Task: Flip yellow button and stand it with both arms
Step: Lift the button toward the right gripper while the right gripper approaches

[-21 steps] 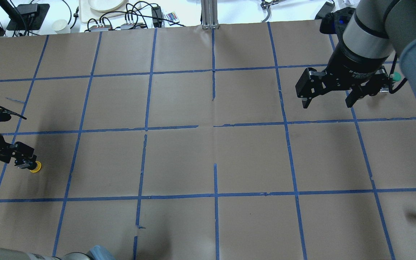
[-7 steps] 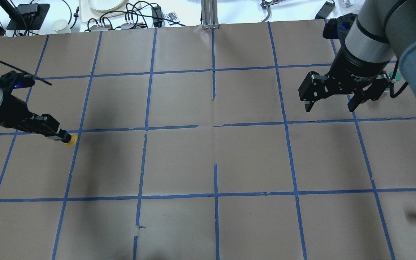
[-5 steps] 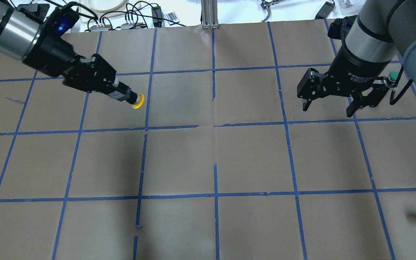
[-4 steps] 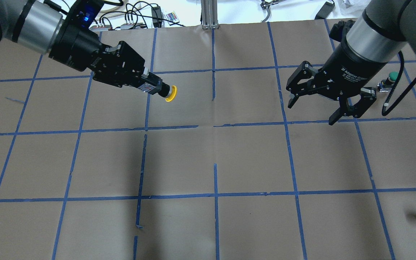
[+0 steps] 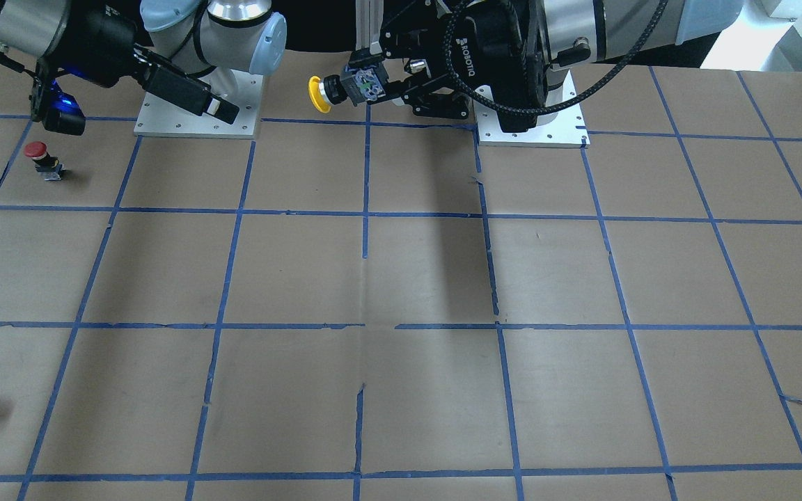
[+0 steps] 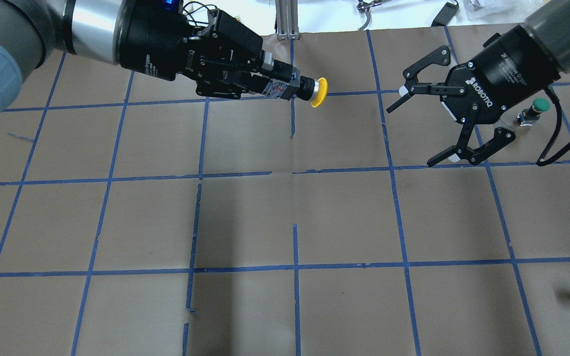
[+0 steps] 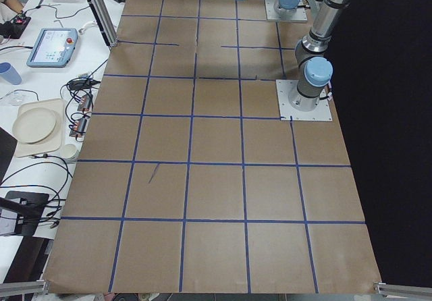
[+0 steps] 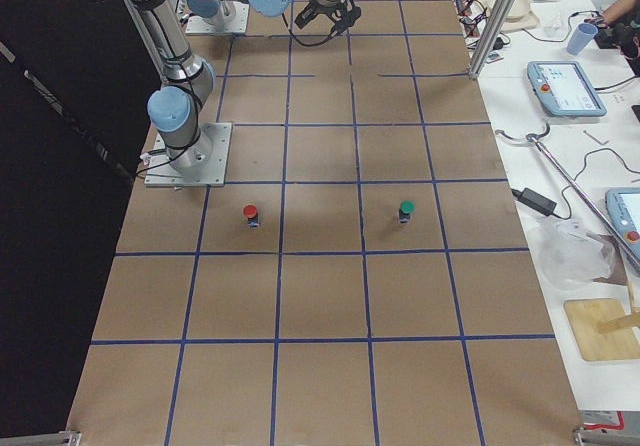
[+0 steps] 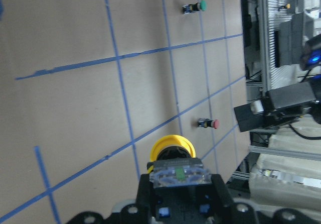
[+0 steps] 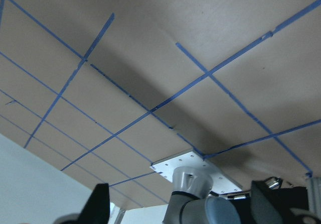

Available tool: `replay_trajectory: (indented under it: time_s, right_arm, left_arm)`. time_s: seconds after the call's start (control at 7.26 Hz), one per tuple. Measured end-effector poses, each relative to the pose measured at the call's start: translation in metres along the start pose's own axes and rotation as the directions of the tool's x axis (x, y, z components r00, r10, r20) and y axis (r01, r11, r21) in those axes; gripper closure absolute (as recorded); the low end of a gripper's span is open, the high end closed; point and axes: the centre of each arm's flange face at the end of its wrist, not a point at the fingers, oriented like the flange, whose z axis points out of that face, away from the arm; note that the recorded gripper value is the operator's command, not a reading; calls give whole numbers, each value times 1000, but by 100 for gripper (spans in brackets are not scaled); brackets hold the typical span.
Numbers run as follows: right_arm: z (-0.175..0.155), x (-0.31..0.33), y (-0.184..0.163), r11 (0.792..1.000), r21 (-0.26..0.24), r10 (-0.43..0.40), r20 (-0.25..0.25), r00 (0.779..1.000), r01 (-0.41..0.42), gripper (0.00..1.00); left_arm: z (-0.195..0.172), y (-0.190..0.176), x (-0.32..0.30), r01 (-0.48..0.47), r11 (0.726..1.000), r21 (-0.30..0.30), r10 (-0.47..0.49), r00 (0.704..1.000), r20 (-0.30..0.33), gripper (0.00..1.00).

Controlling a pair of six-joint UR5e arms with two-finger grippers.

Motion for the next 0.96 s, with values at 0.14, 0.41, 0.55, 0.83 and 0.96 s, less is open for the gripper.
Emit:
replay_trajectory:
  time_s: [0.14,0.41,0.55,0.83,0.96]
  right_arm:
    - [-9,-9,-3,995,-59,89,69,994,-85,0]
    - [-23,-31,-2,958,-173,259,183,949,-228,0]
    - [-27,-38,1,935,-221,326,217,920,-279,0]
    - [-33,-47,9,885,-309,432,261,863,-349,0]
    - [-36,-49,14,862,-346,471,275,838,-371,0]
  left_arm:
    - [2,-2,8,15,999,28,-13,996,-84,100]
    - [7,-4,9,35,998,60,-23,983,-183,100]
    - [10,-5,7,34,997,73,-18,977,-213,100]
    - [15,-4,14,77,995,69,-59,970,-234,100]
    - [15,-5,17,113,991,65,-95,967,-238,100]
